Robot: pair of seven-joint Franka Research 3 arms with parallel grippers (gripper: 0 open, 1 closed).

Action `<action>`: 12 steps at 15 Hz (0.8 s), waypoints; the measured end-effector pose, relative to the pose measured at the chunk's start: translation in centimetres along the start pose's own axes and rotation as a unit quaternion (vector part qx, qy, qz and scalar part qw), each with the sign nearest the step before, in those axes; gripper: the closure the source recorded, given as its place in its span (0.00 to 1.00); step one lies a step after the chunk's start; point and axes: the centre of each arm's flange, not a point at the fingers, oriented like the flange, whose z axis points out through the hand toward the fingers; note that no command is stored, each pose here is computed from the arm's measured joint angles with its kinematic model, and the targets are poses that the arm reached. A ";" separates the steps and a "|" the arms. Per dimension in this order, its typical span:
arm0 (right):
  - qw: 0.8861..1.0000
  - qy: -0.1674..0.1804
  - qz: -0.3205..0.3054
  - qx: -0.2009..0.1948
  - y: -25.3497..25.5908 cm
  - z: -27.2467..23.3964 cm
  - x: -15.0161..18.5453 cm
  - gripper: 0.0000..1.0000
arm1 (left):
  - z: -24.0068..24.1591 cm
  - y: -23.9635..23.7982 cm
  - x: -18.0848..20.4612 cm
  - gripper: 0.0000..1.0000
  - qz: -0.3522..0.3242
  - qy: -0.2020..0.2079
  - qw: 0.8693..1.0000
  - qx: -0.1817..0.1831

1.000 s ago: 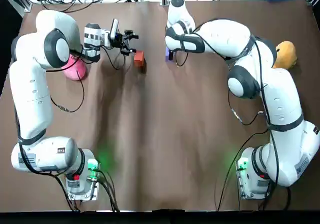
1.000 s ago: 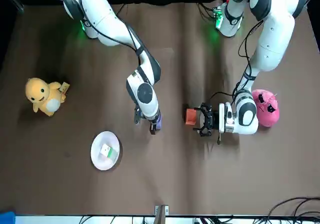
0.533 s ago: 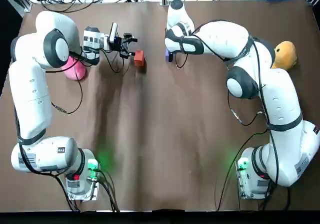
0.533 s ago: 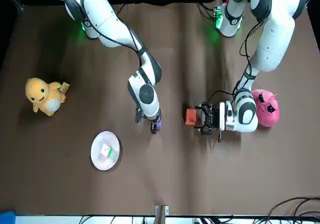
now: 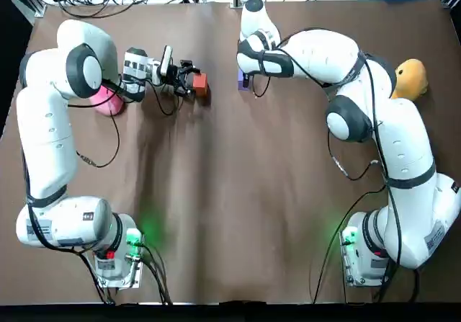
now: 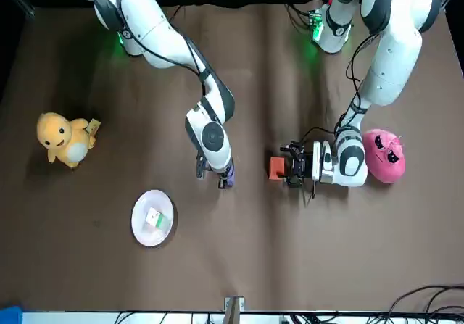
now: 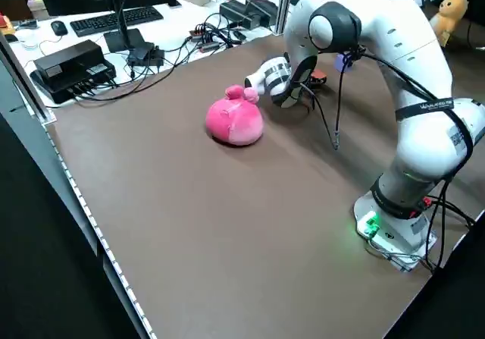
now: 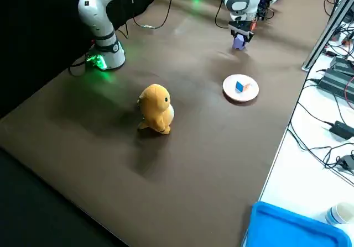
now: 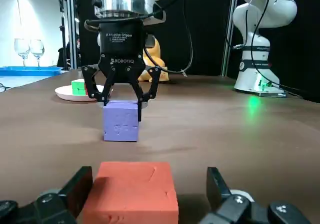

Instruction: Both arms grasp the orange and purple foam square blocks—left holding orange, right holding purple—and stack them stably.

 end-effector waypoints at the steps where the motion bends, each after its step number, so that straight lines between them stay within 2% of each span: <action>1: 1.000 -0.003 0.001 0.000 -0.2 -0.2 0.0 0.41 | -0.1 -0.1 0.0 0.00 0.001 -0.002 1.000 0.003; 4: 1.000 -0.020 0.014 -0.004 -1.5 -1.9 0.7 0.41 | -0.2 -0.3 0.0 0.00 0.006 -0.005 1.000 0.010; 7: 0.999 -0.011 0.019 -0.029 -2.7 -3.9 2.4 0.41 | -0.2 -0.3 -0.3 0.00 0.021 -0.006 1.000 0.011; 12: 0.999 -0.012 0.023 -0.032 -3.9 -6.6 3.5 0.41 | 0.1 0.2 -1.6 0.00 0.016 -0.006 1.000 0.014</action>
